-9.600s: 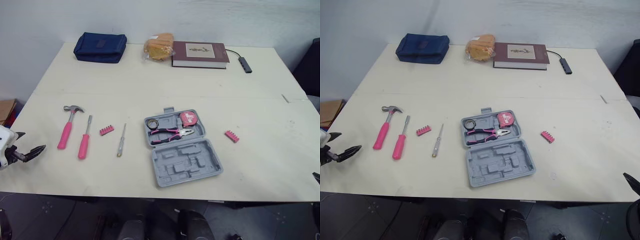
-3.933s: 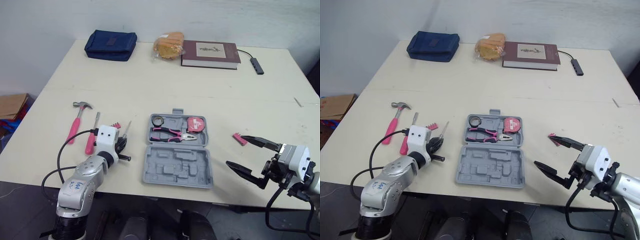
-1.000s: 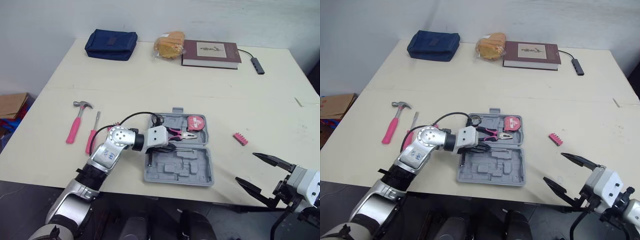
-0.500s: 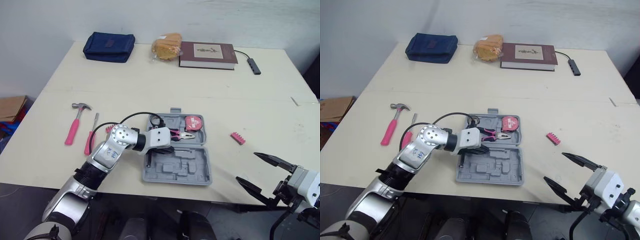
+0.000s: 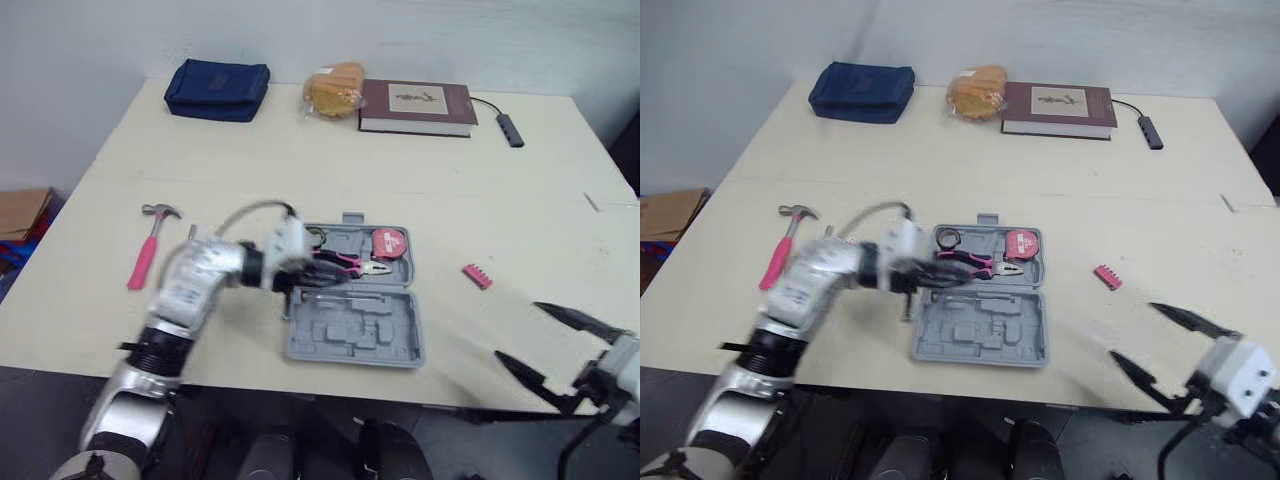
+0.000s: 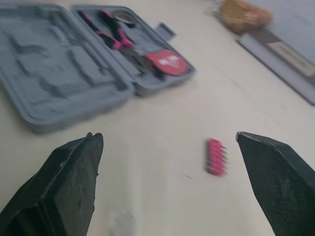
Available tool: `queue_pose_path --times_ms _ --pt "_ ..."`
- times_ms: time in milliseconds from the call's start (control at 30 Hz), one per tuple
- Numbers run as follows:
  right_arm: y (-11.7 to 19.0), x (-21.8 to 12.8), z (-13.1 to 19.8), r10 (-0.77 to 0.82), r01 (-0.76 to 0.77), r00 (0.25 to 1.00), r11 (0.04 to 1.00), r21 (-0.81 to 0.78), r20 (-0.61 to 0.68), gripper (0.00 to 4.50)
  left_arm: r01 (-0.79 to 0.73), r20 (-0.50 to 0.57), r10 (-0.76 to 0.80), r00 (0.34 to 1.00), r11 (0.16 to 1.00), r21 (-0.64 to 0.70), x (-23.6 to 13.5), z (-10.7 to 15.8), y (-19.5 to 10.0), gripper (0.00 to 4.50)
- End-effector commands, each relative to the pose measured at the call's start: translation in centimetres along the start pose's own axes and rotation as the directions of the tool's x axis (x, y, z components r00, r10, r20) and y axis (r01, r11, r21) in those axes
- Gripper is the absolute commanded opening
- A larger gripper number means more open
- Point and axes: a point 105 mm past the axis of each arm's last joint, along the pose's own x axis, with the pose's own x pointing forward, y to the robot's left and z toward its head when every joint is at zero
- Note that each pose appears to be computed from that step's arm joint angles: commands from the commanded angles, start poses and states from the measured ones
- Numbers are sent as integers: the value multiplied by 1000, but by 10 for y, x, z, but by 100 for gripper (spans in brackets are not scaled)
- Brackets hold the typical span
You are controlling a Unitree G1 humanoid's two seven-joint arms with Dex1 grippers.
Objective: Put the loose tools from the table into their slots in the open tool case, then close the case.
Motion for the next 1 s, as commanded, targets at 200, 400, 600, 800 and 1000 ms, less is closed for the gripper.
queue_pose_path --times_ms 200,400,600,800,1000 --pt "-37 -61 -22 -148 138 984 985 -100 -101 450 -641 -133 629 766 761 -99 -183 -48 37 337" --pt "-53 -99 -51 -368 350 921 926 -141 -128 450 -905 -273 870 411 425 -9 -307 -75 -2 446" --pt "-53 -136 -78 -457 437 862 889 -134 -222 450 -989 -386 922 -8 51 141 -400 -93 -51 446" --pt "-51 -148 -95 -471 460 840 882 -104 -271 450 -992 -383 920 -79 -35 120 -414 -95 -50 446" --pt "-50 -100 -71 -417 418 904 908 -1 -97 450 -996 -345 938 40 66 64 -390 -88 -30 446"
